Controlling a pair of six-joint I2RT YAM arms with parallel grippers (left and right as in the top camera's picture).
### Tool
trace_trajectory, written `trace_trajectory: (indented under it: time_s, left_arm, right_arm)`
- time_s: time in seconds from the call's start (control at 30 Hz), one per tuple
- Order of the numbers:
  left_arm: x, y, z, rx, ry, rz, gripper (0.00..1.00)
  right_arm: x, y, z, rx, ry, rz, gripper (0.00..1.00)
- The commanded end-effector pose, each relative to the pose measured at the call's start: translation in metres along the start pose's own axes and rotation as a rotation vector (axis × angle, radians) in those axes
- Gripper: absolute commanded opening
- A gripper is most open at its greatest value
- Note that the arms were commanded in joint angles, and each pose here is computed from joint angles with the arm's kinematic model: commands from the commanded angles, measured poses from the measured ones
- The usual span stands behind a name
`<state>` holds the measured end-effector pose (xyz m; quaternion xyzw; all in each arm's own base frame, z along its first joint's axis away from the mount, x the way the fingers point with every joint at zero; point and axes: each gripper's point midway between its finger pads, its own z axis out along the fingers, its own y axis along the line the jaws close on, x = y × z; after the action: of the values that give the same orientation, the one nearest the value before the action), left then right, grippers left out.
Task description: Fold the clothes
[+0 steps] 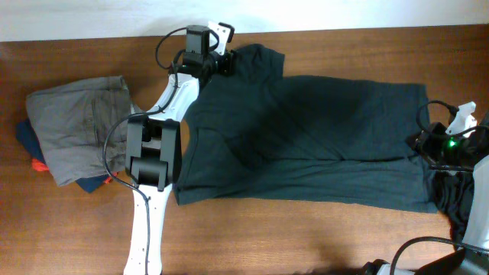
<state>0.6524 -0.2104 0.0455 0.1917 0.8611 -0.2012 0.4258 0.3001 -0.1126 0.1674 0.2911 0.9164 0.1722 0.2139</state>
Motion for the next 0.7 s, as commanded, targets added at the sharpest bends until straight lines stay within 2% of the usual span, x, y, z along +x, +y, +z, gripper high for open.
trace_trajectory:
  time_s: [0.0,0.1,0.2,0.3,0.37,0.53,0.67]
  left_arm:
    - [0.015,0.016,0.005,-0.024,0.030,-0.015,0.52]
    - [0.016,0.016,0.005,-0.025,0.033,-0.016,0.44]
    - [0.016,0.016,0.005,-0.025,0.032,-0.016,0.19]
    - [0.018,0.016,0.005,-0.024,0.042,-0.020,0.13]
    - [0.019,0.013,0.005,-0.007,0.046,-0.023,0.01]
    - [0.001,-0.001,-0.008,0.139,0.021,-0.035,0.00]
    - [-0.010,0.006,-0.024,0.131,0.067,-0.071,0.00]
  right_arm:
    - [-0.002,0.001,-0.003,0.013,-0.010,-0.026,0.39]
    - [-0.002,0.001,-0.003,0.013,-0.009,-0.026,0.38]
    - [-0.002,0.001,-0.003,0.013,-0.009,-0.025,0.38]
    - [-0.002,0.001,-0.003,0.013,-0.009,-0.025,0.38]
    - [-0.002,0.001,-0.003,0.013,-0.010,-0.026,0.38]
    - [-0.005,0.001,-0.003,0.012,-0.021,-0.031,0.37]
    - [-0.007,0.001,-0.003,0.012,-0.027,-0.034,0.38]
